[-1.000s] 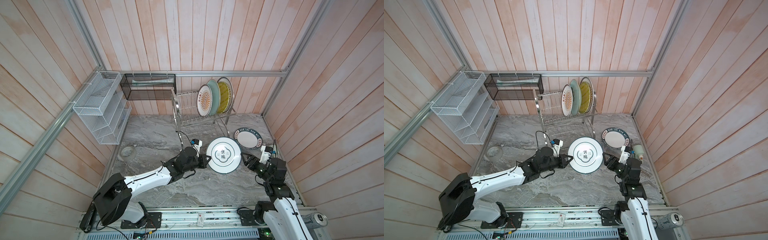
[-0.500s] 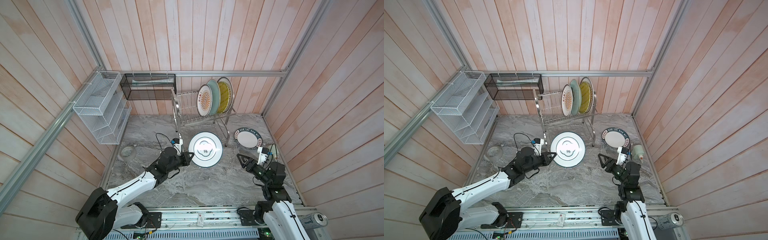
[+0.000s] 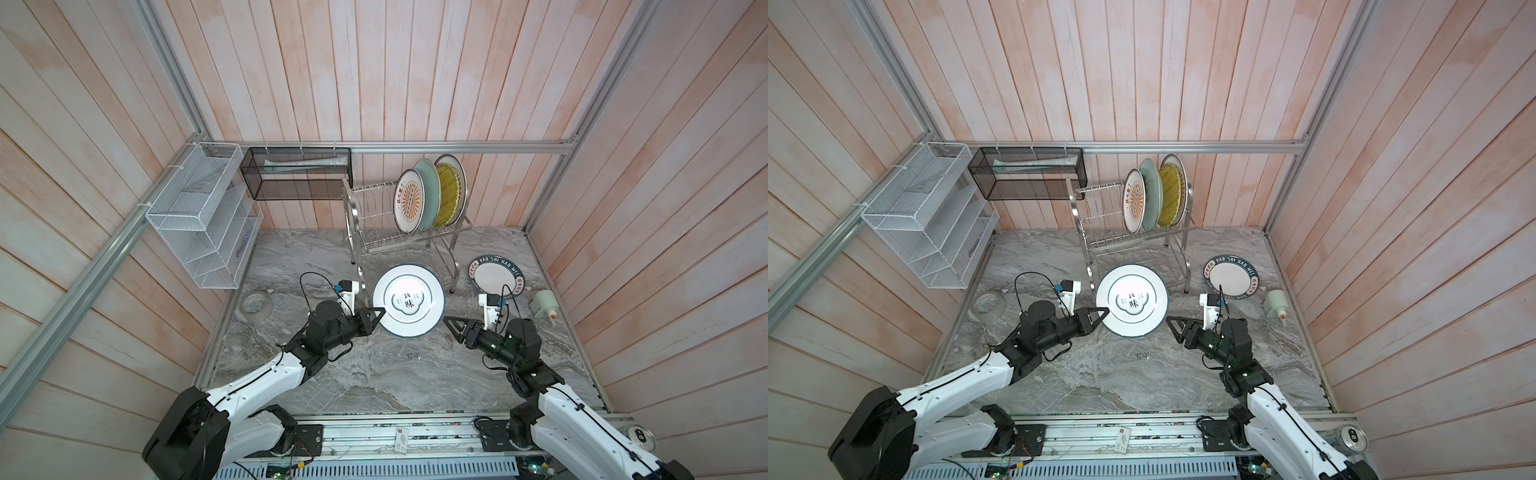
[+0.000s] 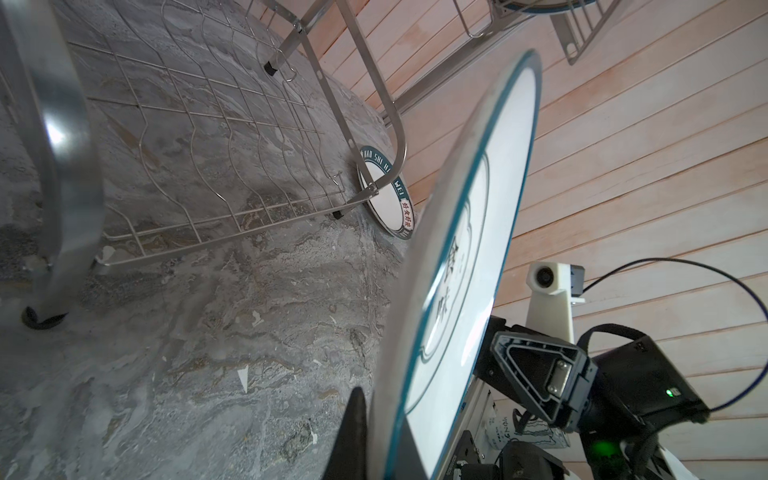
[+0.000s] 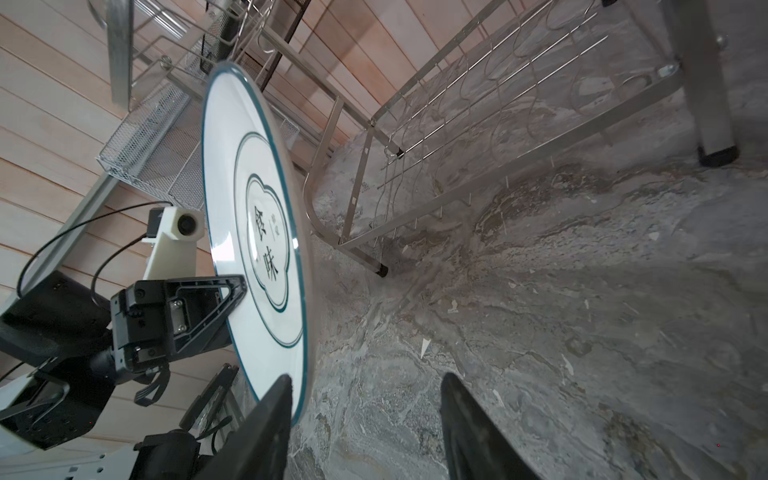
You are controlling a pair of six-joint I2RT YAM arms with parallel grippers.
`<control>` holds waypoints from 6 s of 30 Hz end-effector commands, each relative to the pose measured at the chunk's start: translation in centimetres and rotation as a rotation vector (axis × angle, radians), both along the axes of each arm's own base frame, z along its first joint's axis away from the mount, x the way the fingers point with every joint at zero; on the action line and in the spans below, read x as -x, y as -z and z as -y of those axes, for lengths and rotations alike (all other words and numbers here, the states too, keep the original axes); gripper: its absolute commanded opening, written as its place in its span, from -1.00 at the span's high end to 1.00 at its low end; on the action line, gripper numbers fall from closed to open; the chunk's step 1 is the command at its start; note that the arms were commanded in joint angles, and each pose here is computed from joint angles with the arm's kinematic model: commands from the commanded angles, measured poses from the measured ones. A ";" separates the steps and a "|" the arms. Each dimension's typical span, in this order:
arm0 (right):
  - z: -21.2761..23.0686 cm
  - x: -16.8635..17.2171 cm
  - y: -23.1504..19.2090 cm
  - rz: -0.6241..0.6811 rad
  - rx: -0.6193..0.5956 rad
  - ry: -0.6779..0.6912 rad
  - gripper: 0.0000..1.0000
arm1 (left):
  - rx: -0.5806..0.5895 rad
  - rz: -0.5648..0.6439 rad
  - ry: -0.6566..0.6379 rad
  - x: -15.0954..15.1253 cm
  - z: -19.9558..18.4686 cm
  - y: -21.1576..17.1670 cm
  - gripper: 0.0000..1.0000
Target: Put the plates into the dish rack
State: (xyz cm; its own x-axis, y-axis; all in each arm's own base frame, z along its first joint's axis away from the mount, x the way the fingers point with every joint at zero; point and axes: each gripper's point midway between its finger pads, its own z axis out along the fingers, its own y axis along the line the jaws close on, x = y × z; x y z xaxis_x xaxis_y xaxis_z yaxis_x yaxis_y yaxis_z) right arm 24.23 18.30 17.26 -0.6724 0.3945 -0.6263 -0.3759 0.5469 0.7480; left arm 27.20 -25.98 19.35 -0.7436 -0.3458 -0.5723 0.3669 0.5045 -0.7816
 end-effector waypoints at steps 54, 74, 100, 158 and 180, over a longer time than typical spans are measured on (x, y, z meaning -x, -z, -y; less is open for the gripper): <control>-5.8 -2.7 -7.4 0.168 -0.071 -0.043 1.00 | 0.047 0.118 0.052 0.5 0.4 -3.9 0.65; -3.0 -2.4 -11.7 0.304 -0.012 0.073 1.00 | -0.124 0.139 -0.039 0.4 -2.1 -3.3 -0.20; -4.6 -2.7 -26.3 0.637 0.007 0.016 1.00 | -0.140 0.231 -0.023 2.2 -3.2 -4.7 -0.21; -15.4 -18.8 -31.0 0.582 0.721 0.680 1.00 | -0.153 0.271 -0.001 5.0 -2.9 -7.7 -0.24; -15.3 -19.5 -27.5 0.519 0.808 0.685 1.00 | -0.161 0.254 -0.009 5.0 -3.1 -7.1 -0.23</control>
State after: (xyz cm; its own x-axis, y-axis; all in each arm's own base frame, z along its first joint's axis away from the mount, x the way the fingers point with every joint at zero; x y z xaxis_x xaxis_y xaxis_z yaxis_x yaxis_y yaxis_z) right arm 43.69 34.17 43.98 -0.0844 -0.1135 -0.9900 -0.0138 0.9935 -0.1127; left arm 22.31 -22.96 27.17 -0.5574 -0.2488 -0.7921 0.5442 0.6110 -0.5748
